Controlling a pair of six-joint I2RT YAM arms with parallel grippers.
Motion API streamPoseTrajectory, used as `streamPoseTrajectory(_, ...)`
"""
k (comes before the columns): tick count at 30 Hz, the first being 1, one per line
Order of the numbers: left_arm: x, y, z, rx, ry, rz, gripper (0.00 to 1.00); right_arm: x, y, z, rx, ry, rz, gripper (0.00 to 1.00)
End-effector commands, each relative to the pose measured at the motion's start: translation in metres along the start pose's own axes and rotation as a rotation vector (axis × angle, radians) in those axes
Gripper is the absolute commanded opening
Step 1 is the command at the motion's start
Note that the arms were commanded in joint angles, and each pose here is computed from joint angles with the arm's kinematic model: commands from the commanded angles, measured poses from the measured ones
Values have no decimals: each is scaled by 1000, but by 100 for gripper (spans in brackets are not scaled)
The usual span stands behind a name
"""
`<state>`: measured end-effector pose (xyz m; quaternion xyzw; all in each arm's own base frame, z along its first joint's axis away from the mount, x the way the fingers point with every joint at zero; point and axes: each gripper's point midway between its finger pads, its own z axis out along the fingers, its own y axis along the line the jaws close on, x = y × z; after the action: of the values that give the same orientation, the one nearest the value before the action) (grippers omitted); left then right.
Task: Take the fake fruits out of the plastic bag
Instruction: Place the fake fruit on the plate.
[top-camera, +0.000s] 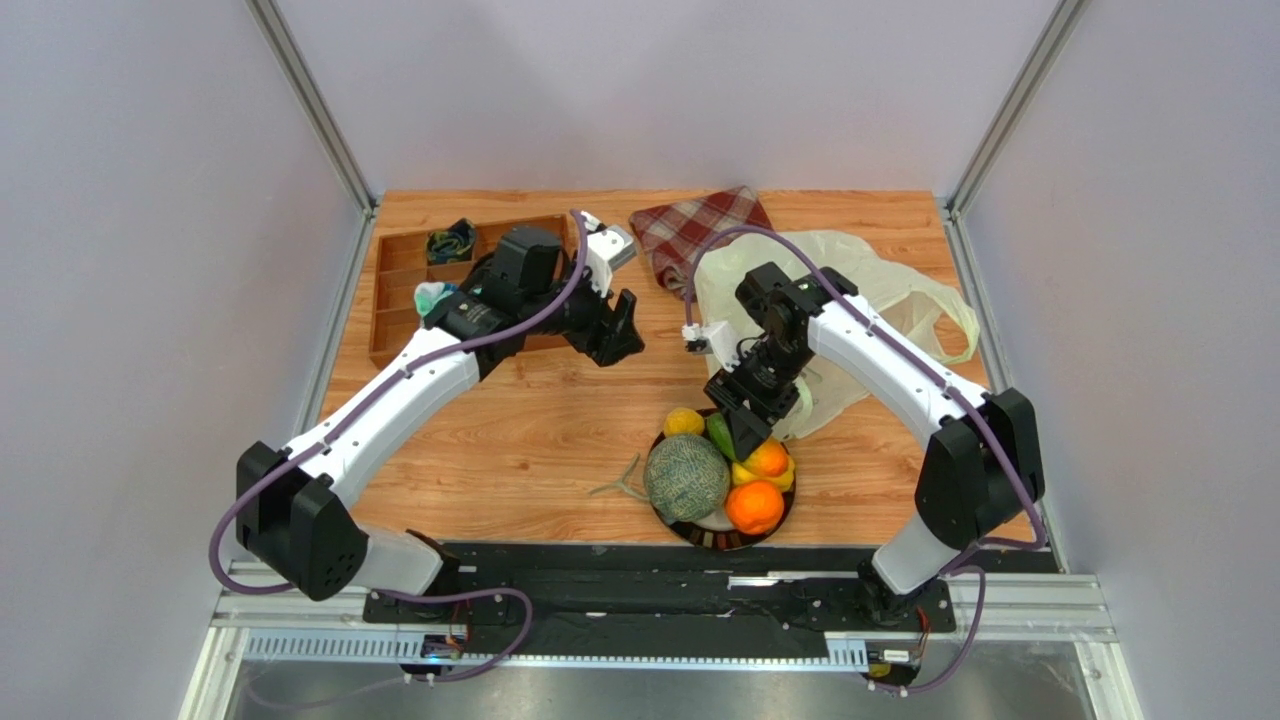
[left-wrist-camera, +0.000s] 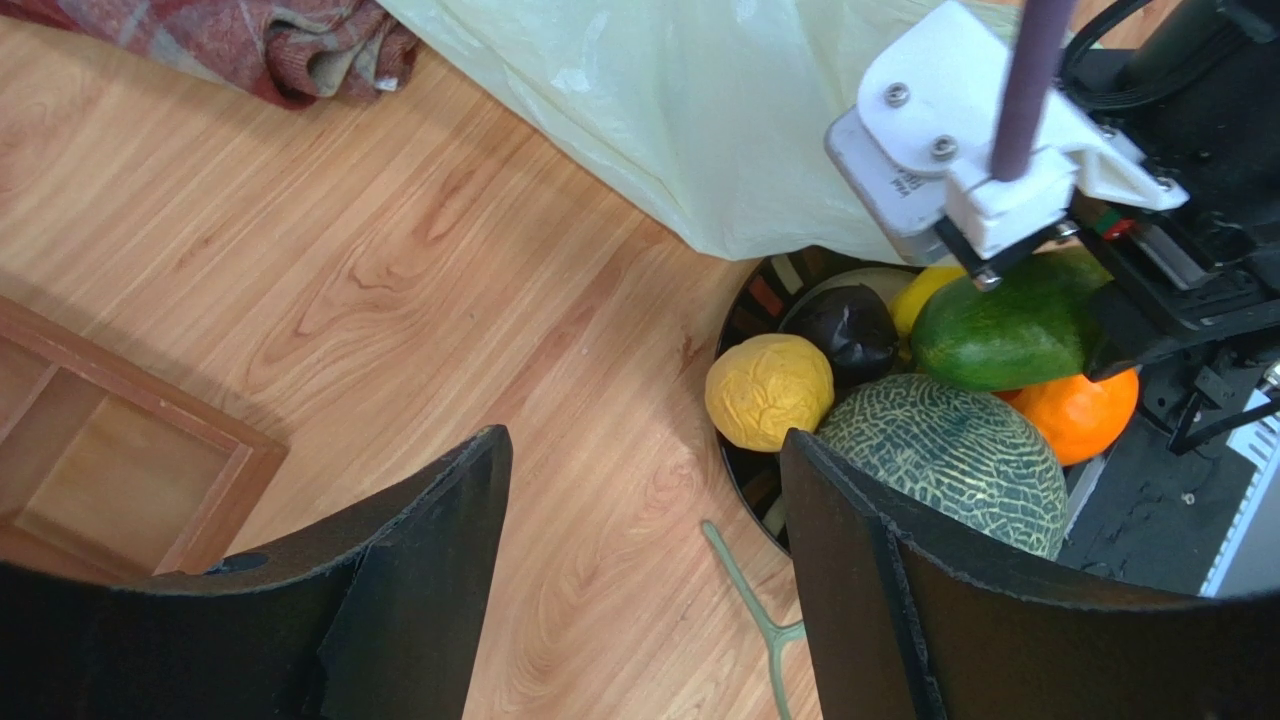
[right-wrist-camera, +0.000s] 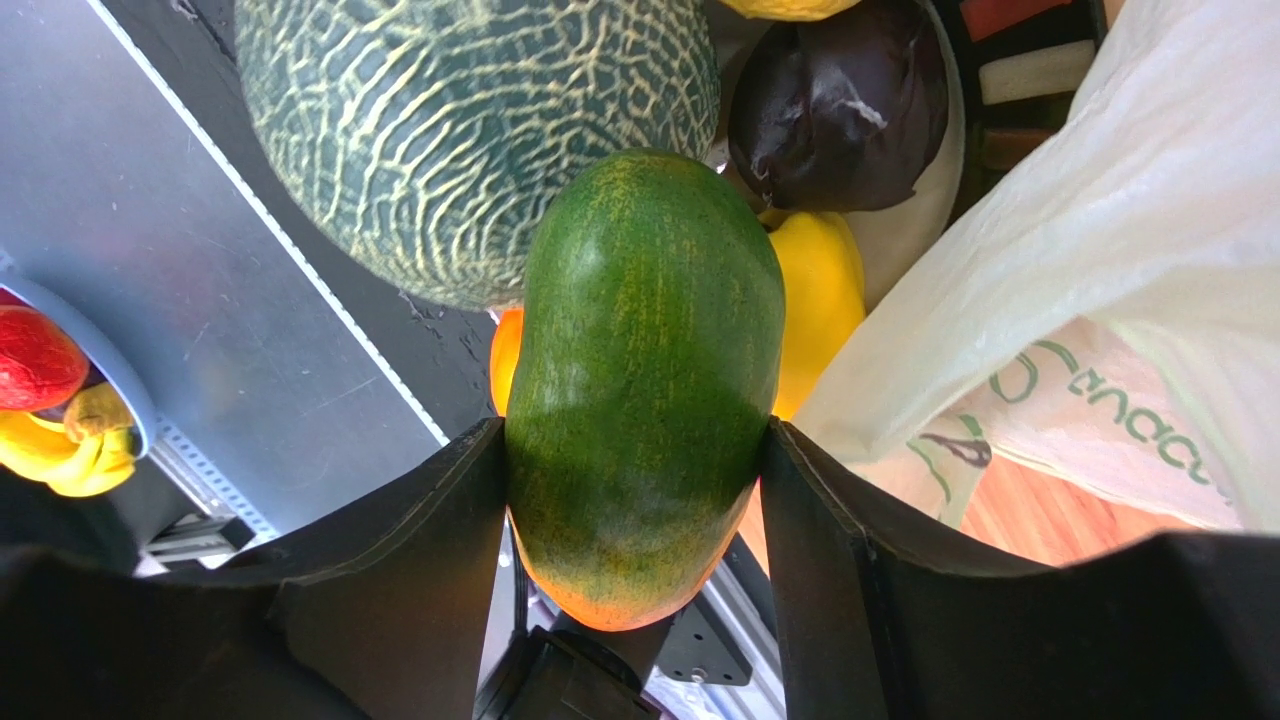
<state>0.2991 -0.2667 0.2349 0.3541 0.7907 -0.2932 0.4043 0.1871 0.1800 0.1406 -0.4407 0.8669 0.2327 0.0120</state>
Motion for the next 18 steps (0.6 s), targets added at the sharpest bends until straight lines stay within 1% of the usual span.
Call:
streamPoseTrajectory(1, -15, -4, -13, 3, -71, 37, 75, -21, -3, 3, -11, -41, 32, 60)
streamPoseTrajectory(6, -14, -3, -18, -3, -82, 50, 75, -27, -12, 7, 4, -3, 46, 65)
streamPoseTrajectory(9, -13, -1, -21, -7, -85, 45, 75, -28, -17, 6, 23, 4, 48, 73)
streamPoseTrajectory(12, -13, 0, -22, -6, -86, 40, 75, -25, -17, 6, 36, 1, 59, 82)
streamPoseTrajectory(13, -14, 0, -21, -5, -88, 41, 75, -24, -16, 5, 38, -2, 60, 95)
streamPoseTrajectory(14, -14, 0, -21, -3, -89, 40, 75, -23, -16, 5, 40, -1, 60, 100)
streamPoseTrajectory(18, -14, 0, -15, 13, -89, 26, 75, -22, -16, -2, 65, -19, 48, 100)
